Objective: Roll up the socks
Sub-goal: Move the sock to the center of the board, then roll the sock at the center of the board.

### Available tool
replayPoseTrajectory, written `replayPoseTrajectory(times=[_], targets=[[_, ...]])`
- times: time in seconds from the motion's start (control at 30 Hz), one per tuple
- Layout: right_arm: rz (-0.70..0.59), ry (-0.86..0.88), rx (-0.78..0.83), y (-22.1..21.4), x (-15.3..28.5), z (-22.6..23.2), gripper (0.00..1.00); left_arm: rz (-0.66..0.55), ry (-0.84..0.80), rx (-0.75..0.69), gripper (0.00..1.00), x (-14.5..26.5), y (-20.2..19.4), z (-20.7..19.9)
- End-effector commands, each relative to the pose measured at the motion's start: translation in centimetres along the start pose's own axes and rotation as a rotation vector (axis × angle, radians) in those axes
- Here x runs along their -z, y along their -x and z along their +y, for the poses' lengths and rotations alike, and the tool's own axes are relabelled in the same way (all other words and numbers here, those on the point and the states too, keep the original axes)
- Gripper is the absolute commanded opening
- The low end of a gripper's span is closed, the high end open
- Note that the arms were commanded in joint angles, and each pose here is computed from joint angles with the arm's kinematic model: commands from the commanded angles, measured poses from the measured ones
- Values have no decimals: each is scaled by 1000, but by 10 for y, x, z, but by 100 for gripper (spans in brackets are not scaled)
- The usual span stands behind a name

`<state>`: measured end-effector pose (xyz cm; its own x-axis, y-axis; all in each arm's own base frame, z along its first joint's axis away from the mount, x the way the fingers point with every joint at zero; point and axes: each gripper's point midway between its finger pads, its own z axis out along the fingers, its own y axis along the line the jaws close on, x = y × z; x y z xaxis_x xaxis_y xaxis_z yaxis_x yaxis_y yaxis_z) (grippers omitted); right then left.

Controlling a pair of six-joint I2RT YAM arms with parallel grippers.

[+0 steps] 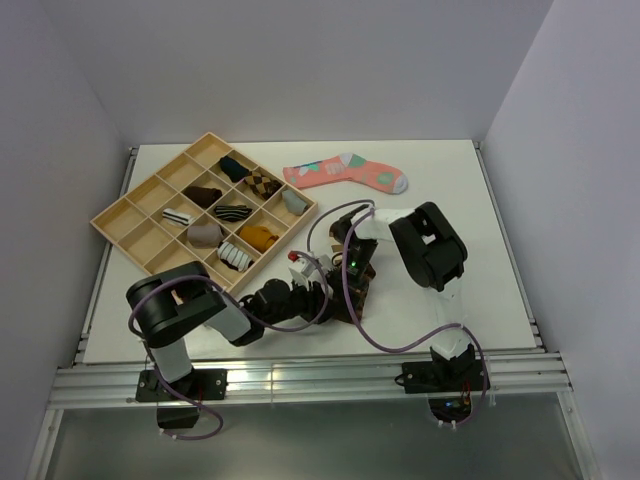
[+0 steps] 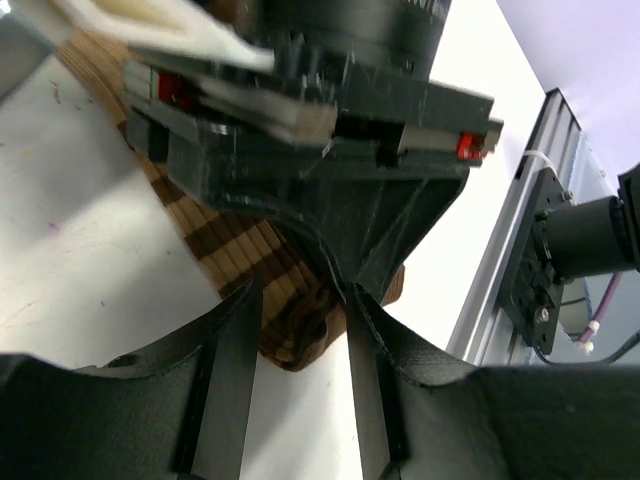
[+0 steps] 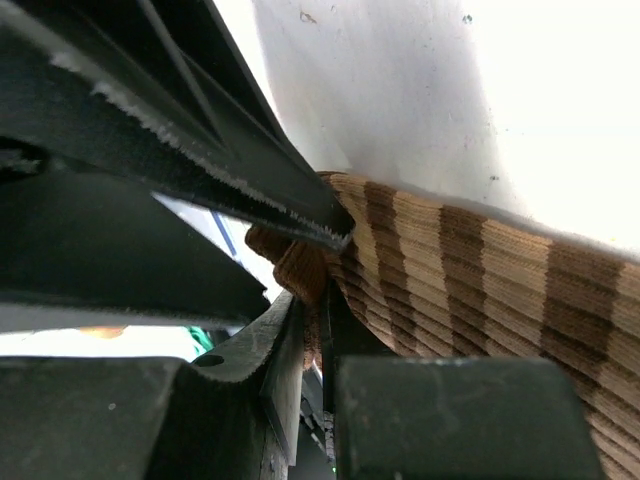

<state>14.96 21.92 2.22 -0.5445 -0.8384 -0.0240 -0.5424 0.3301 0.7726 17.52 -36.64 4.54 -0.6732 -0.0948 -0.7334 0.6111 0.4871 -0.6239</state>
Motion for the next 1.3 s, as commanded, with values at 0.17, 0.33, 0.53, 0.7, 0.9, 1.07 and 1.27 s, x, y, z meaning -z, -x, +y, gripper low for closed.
replayPoseTrajectory(times=[0.17,0.33,0.53,0.7,0.9,1.07,1.27], targets=[[-40,46,-8,9,10,7,6,-39,-74,37,43,11,3,-4],[-37,48,-12,8,9,7,6,-29,-72,42,42,6,3,-4],[-36,38,-19,8,9,5,6,-37,-89,54,42,2,6,-8],[-35,28,-25,8,8,2,5,-19,-91,68,41,-5,4,-8],[-40,13,-24,8,8,0,6,14,-57,102,22,-12,-6,1],[-62,-42,-35,12,10,-6,17,63,13,125,0,-12,-19,14],[-155,-259,-4,22,33,-16,39,152,150,133,0,-13,-31,34]])
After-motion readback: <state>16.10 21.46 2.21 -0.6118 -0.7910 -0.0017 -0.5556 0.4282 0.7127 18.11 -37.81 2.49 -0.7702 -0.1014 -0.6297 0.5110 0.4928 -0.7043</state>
